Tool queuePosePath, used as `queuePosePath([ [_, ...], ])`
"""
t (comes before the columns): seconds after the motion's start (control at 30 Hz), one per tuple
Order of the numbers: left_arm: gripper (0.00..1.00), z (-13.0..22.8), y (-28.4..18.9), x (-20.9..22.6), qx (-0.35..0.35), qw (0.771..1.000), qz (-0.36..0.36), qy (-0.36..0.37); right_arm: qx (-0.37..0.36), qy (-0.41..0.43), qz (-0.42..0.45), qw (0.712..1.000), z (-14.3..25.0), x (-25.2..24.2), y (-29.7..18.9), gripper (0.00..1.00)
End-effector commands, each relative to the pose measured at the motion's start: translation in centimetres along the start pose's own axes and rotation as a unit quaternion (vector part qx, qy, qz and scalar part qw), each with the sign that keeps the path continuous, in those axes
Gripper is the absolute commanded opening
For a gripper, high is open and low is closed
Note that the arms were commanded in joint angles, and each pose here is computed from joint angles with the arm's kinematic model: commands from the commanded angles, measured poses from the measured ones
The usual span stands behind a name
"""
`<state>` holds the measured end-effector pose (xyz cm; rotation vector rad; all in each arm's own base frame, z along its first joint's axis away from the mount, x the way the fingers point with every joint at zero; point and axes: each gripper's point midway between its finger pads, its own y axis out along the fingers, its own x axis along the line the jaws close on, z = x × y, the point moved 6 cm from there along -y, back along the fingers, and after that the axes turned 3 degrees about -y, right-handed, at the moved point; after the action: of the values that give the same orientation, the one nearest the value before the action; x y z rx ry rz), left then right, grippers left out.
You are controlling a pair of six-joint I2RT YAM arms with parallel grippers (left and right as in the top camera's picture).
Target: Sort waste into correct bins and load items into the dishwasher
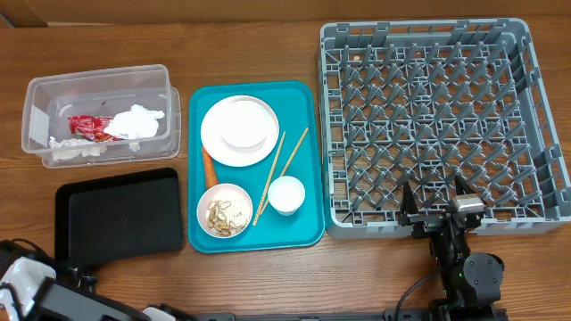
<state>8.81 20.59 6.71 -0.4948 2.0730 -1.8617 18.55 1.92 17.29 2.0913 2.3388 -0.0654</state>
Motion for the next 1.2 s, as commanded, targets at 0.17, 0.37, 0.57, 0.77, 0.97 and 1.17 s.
queuePosePath([
  [0.17,0.04,0.5,0.1,-2.1,0.047,0.995,0.067,0.051,-0.002,-0.001,0.001,1.0,0.2,0.0,0.0,1.0],
  [0.37,0.04,0.2,-0.5,-3.1,0.05,0.993,0.09,0.055,-0.002,-0.001,0.001,1.0,0.2,0.0,0.0,1.0],
  [0.57,0.04,0.1,-0.7,-4.0,0.052,0.99,0.12,0.056,-0.002,-0.001,0.001,1.0,0.2,0.0,0.0,1.0],
  [0.77,0.04,0.2,-0.8,-4.6,0.05,0.988,0.134,0.063,-0.002,-0.001,0.001,1.0,0.2,0.0,0.0,1.0],
  [0.97,0.05,0.2,-1.0,-5.3,0.056,0.983,0.159,0.067,-0.002,-0.001,0.001,1.0,0.2,0.0,0.0,1.0],
  [1.17,0.04,0.4,-1.2,-5.5,0.064,0.981,0.167,0.077,-0.002,-0.001,0.001,1.0,0.2,0.0,0.0,1.0],
])
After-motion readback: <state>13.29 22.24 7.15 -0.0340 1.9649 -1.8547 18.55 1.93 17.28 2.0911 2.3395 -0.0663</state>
